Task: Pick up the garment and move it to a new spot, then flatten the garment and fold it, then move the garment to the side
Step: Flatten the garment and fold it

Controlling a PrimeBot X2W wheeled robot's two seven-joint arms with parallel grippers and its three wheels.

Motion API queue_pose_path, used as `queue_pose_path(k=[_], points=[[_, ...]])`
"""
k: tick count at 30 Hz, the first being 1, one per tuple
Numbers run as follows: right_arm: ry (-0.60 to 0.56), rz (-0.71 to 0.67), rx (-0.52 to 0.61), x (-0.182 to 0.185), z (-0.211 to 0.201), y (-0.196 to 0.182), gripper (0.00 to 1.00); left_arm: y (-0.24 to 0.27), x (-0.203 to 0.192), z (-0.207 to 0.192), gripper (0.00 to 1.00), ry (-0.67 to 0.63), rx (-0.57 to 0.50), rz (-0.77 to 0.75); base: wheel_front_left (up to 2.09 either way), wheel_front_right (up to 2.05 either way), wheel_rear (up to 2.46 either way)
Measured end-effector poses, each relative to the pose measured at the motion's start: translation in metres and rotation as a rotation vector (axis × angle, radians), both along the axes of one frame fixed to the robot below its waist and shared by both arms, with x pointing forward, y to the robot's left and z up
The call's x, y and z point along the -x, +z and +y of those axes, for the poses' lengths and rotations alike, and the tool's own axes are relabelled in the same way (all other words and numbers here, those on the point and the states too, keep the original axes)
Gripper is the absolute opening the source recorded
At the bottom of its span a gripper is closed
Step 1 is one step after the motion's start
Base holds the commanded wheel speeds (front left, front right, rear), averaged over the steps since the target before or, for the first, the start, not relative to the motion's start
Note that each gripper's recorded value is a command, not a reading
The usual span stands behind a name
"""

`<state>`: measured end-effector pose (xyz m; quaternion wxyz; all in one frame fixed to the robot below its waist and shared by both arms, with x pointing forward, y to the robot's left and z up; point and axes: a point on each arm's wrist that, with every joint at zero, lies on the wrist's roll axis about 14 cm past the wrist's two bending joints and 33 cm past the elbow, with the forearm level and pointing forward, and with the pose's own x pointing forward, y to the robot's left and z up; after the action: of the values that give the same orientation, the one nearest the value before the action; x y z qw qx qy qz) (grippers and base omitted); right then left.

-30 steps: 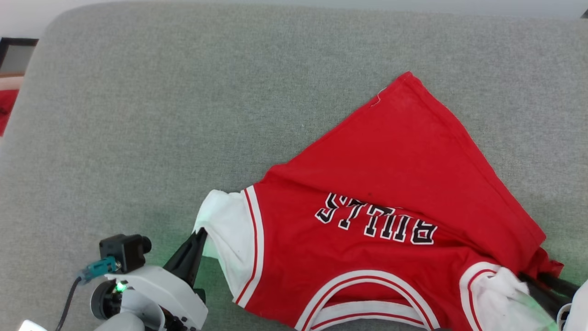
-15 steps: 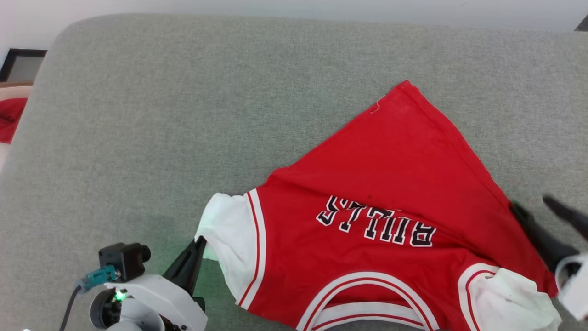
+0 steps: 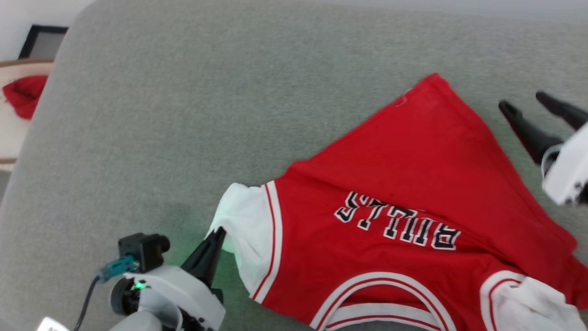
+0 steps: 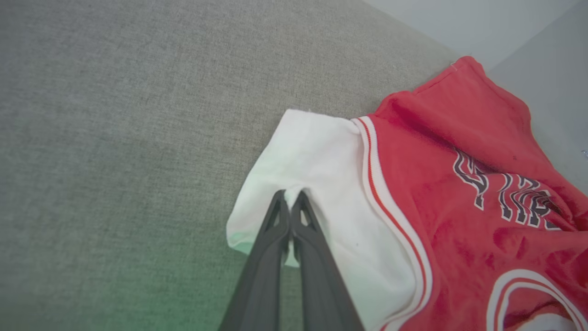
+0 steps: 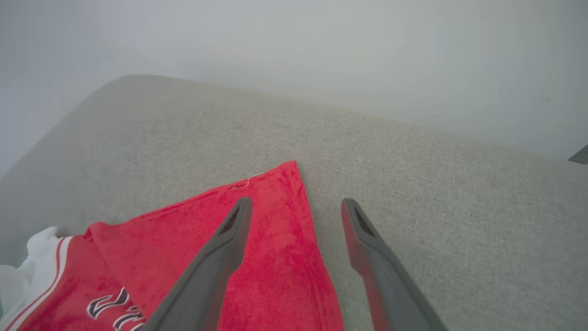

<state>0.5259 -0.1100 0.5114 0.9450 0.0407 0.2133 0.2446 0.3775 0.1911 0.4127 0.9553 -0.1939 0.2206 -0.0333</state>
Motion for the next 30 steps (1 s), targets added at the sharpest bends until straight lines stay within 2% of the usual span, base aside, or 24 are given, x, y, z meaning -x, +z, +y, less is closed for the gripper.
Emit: queue_pose_path(k=[7,12,20,26,27,28,29,30], points=[[0.042,0.078,0.063,-0.035,0.016,-0.024,1.00,-0.005,-0.002,0.000,0.00,0.010,0.012,0.006,0.00,0.00,0.00],[0.091,0.202,0.137,-0.055,0.034,-0.060,1.00,-0.013,-0.004,0.002,0.00,0.021,0.016,0.018,0.00,0.00,0.00],[0.144,0.382,0.235,-0.062,0.051,-0.107,1.00,-0.022,-0.003,0.007,0.00,0.047,0.023,0.033,0.00,0.00,0.00],[0.180,0.450,0.288,-0.070,0.065,-0.119,1.00,-0.027,0.000,0.015,0.00,0.073,0.022,0.044,0.00,0.00,0.00],[0.183,0.468,0.300,-0.070,0.065,-0.122,0.80,-0.028,0.000,0.015,0.00,0.074,0.024,0.044,0.00,0.00,0.00],[0.184,0.484,0.306,-0.071,0.065,-0.123,0.31,-0.028,0.000,0.016,0.00,0.079,0.024,0.044,0.00,0.00,0.00],[0.181,0.493,0.309,-0.072,0.065,-0.124,0.00,-0.029,0.001,0.016,0.00,0.081,0.025,0.045,0.00,0.00,0.00],[0.180,0.500,0.310,-0.073,0.065,-0.124,0.00,-0.030,0.001,0.017,0.00,0.084,0.024,0.047,0.00,0.00,0.00]])
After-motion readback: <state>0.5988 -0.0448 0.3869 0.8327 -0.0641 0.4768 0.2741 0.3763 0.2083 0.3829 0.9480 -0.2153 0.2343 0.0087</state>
